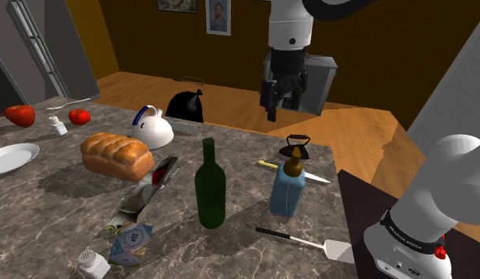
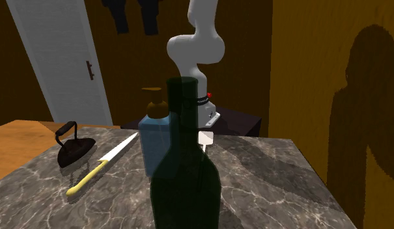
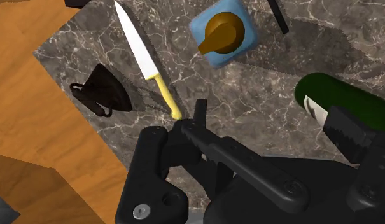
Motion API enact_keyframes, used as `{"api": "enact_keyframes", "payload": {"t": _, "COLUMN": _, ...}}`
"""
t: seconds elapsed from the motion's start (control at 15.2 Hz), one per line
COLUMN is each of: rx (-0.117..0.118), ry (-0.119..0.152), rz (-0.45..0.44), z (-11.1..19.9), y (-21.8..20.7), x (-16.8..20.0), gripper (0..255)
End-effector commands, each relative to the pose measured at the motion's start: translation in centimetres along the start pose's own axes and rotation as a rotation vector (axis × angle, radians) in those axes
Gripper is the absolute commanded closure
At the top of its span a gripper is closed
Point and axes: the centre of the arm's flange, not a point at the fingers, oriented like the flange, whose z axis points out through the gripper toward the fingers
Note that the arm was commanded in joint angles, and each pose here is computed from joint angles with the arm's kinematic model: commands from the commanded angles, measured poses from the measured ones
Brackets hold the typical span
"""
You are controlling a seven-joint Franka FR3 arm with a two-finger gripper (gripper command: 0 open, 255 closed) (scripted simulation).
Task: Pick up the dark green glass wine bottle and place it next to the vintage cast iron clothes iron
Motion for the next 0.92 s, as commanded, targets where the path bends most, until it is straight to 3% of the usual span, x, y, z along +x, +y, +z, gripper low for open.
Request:
{"api": "enact_keyframes", "payload": {"t": 0.0, "rx": 0.012, "ry": -0.001, "rz": -0.002, "z": 0.4, "y": -2.2, "x": 0.9, "gripper": 0}}
{"api": "enact_keyframes", "payload": {"t": 0.86, "rx": 0.079, "ry": -0.005, "rz": -0.016, "z": 1.9, "y": -16.5, "x": 8.5, "gripper": 0}}
